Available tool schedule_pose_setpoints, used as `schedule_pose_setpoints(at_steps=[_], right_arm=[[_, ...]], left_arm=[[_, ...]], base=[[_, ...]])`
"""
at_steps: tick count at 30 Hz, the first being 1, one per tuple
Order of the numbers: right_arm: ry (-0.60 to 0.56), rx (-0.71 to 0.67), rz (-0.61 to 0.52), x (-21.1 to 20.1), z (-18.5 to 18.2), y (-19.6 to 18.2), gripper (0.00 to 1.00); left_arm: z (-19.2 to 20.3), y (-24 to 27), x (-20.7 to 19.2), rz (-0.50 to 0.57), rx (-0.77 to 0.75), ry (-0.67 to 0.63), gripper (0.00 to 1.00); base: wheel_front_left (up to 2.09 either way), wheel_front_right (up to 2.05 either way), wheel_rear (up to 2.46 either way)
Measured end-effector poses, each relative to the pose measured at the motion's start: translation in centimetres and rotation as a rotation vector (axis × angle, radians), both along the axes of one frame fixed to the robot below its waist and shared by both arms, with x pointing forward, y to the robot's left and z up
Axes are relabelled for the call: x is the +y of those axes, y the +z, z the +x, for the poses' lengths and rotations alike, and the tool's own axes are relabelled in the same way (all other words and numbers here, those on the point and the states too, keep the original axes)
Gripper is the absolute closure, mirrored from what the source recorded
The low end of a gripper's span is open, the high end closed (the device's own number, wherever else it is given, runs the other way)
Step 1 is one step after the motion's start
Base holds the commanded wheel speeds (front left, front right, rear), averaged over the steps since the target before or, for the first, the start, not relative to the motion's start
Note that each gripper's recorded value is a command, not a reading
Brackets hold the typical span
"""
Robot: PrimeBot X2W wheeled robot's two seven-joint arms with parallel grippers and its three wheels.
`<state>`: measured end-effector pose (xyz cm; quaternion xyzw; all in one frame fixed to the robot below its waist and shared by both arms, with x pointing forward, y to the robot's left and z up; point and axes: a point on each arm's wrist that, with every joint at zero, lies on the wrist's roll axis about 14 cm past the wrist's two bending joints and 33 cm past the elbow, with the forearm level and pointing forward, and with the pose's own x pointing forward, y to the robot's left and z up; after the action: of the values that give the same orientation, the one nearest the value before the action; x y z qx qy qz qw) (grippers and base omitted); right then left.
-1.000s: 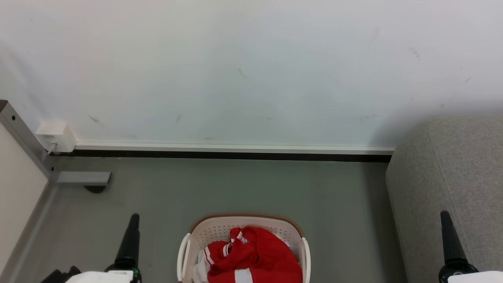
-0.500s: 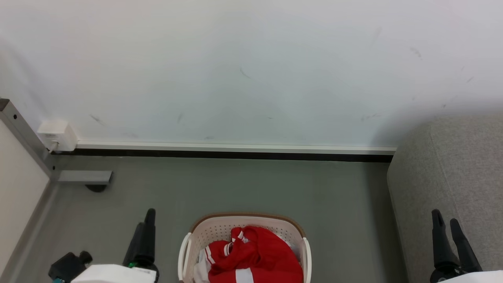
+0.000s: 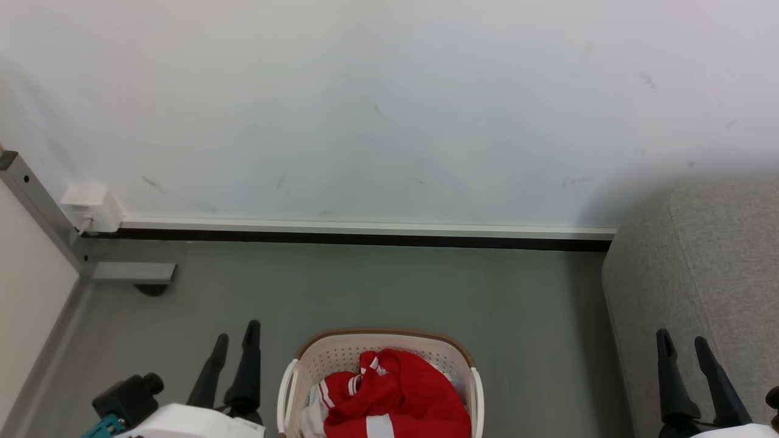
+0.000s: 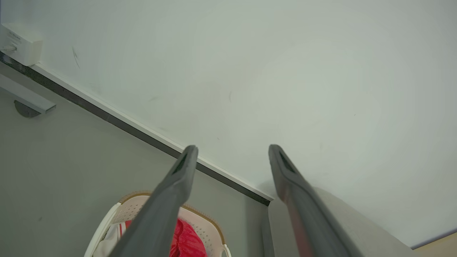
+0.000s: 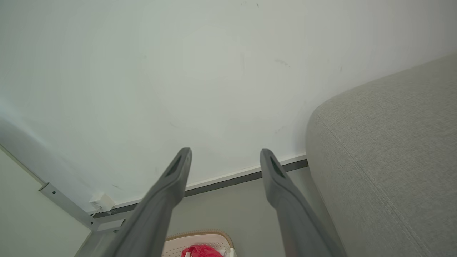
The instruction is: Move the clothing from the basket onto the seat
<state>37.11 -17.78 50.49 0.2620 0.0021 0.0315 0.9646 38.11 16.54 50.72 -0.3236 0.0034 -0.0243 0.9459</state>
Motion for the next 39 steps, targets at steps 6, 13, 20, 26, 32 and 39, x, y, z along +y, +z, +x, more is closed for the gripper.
schedule_pose_setpoints(at_steps=[6, 13, 20, 26, 32, 39], right_arm=[[0.010, -0.021, -0.079, 0.19, 0.04, 0.33, 0.00], [0.020, -0.033, -0.162, 0.39, -0.12, 0.30, 0.00], [0.029, -0.039, -0.244, 0.57, -0.34, 0.05, 0.00], [0.026, -0.050, -0.298, 0.43, -0.36, 0.07, 0.00], [0.010, -0.050, -0.328, 0.00, -0.60, -0.15, 0.00], [-0.006, -0.046, -0.368, -0.32, -0.84, -0.49, 0.00]], left_arm=[[-0.07, -0.04, 0.01, 0.103, -0.006, -0.002, 0.00], [-0.28, -0.67, 0.68, 0.212, 0.009, 0.015, 0.00], [-0.34, -0.52, 0.78, 0.298, -0.006, 0.013, 0.00], [-0.31, -0.15, 0.75, 0.354, -0.030, 0.008, 0.00], [-0.42, -0.03, 0.58, 0.406, -0.046, 0.001, 0.00], [-0.58, -0.55, 0.54, 0.464, -0.044, -0.008, 0.00]], base=[[0.00, 0.00, 0.00], [0.00, 0.00, 0.00], [0.00, 0.00, 0.00], [0.00, 0.00, 0.00], [0.00, 0.00, 0.00], [0.00, 0.00, 0.00]])
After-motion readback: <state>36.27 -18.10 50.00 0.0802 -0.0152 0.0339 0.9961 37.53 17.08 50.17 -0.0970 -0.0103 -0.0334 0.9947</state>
